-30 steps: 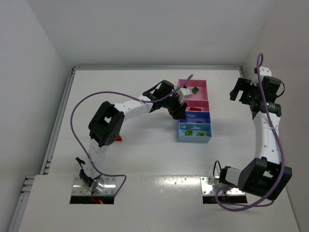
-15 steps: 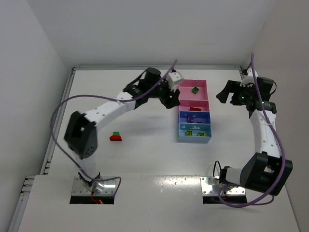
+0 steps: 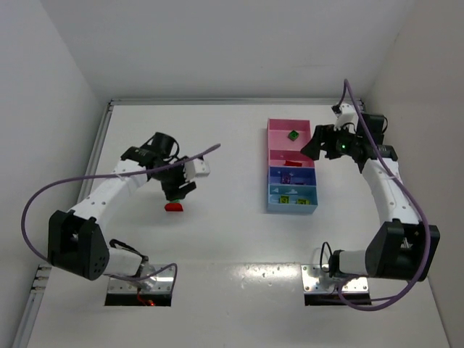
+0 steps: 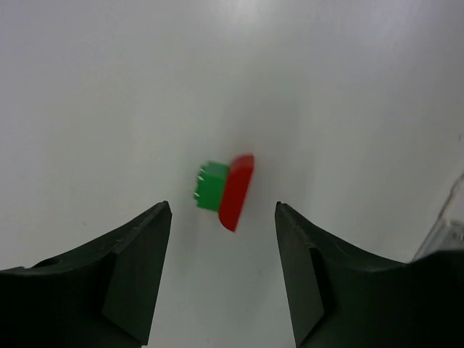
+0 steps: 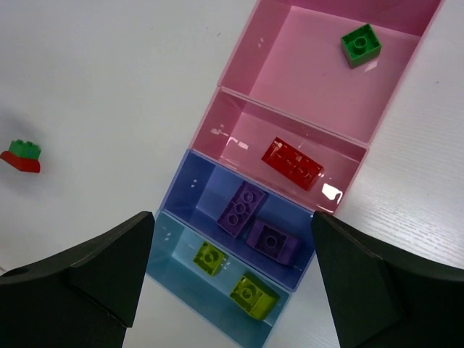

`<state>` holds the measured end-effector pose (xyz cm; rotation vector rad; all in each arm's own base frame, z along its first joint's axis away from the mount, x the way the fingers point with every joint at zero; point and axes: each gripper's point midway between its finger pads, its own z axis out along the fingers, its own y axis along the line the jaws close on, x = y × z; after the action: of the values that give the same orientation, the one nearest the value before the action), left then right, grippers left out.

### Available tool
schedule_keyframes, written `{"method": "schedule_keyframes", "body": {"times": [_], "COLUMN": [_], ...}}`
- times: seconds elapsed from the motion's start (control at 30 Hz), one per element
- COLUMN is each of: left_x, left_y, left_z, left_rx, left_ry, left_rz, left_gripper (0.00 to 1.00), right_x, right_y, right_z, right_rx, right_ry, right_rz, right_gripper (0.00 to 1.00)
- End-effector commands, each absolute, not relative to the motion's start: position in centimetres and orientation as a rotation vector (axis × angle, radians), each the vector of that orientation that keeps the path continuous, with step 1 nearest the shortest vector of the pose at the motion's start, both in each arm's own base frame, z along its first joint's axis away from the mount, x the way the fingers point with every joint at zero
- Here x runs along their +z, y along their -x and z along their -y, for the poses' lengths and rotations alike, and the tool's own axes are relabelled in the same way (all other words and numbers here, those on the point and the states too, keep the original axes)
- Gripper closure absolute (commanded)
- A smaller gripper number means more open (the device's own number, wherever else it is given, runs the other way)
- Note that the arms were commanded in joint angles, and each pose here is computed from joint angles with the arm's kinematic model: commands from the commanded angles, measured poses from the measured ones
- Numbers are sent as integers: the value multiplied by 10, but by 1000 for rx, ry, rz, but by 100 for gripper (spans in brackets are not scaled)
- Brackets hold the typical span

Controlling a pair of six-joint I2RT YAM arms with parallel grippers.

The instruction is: Sort the legos into containers by color

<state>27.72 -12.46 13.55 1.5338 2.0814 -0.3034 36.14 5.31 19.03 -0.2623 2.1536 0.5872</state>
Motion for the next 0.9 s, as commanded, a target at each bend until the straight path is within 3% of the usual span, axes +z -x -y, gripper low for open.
{"method": "schedule_keyframes", "body": {"times": [0.0,0.2,0.57,0.87], "left_x": [115,73,54,29], "left_y": [-241,-226,-257,-261], "left_z": [87,70,77,78], "left_rx": [-242,-215,-96,-142], "left_ry": [-1831,-1936,-1885,-1910], "left_rz": [-1980,-1958,-1843,-1887], "left_gripper": [35,35,34,34], "right_x": [208,206,200,193], "right_y": [-371,-370,-370,-370], "right_z": [-60,-62,-59,-62], "right_rx": [574,560,547,558], "right_ry": [340,362,348,360], "right_rz": [-2095,-2100,-2123,-2145], "right_gripper": [10,10,10,10]}}
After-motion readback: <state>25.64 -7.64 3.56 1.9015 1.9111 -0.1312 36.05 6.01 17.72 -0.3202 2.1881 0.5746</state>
